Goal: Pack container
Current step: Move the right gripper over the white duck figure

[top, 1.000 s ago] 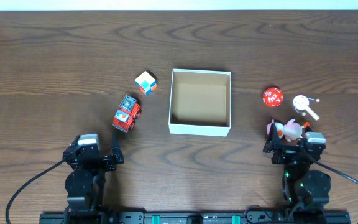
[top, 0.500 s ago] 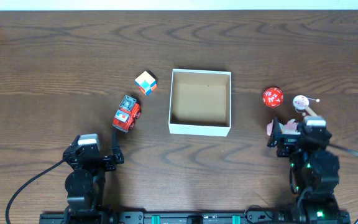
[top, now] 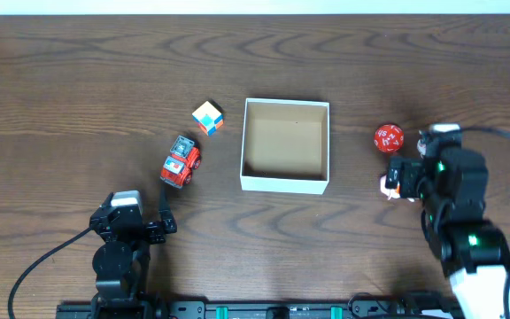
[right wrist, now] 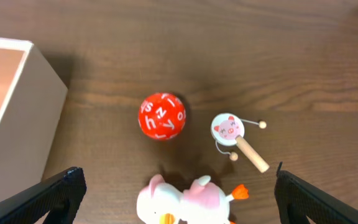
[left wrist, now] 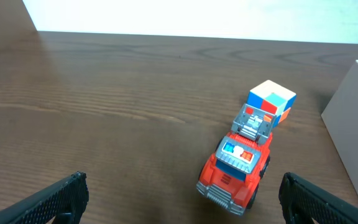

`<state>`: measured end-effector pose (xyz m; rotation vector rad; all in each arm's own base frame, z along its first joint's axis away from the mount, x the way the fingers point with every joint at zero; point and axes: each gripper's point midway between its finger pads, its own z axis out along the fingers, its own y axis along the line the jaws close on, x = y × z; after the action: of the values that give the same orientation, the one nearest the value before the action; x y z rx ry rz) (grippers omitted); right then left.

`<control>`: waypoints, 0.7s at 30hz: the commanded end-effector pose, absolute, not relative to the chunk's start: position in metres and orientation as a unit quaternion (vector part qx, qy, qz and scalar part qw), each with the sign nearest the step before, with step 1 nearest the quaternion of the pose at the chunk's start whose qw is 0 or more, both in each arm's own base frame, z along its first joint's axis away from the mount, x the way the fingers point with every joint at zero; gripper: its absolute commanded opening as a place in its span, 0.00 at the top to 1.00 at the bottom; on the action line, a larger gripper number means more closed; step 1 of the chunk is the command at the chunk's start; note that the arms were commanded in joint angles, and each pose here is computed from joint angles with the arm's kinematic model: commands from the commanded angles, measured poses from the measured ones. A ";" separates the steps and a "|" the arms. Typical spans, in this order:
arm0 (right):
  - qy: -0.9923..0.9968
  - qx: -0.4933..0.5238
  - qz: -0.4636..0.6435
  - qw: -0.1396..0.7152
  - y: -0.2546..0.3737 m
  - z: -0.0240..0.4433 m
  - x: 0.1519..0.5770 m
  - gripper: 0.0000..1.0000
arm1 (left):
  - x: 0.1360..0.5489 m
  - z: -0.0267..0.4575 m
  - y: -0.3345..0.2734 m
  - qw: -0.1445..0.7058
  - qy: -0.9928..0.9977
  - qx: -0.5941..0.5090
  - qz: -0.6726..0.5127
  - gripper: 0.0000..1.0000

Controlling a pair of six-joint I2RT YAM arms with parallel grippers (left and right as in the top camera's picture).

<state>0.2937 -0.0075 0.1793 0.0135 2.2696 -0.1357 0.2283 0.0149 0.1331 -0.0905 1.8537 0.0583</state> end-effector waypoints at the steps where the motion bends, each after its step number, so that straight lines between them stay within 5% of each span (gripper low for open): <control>1: 0.911 -0.037 -0.066 0.406 0.002 0.189 0.311 0.01 | 0.227 0.121 0.015 0.585 0.810 -0.033 0.029 0.02; 8: 0.921 -0.062 -0.062 0.379 0.018 0.189 0.348 0.01 | 0.227 0.121 0.015 0.585 0.810 -0.033 0.029 0.02; 21: 0.955 -0.077 -0.056 0.281 0.026 0.118 0.373 0.01 | 0.227 0.121 0.015 0.585 0.810 -0.033 0.029 0.02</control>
<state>0.3680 0.0200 0.1104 -0.1799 2.5853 -0.1696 0.2283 0.0149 0.1331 -0.0905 1.8541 0.0583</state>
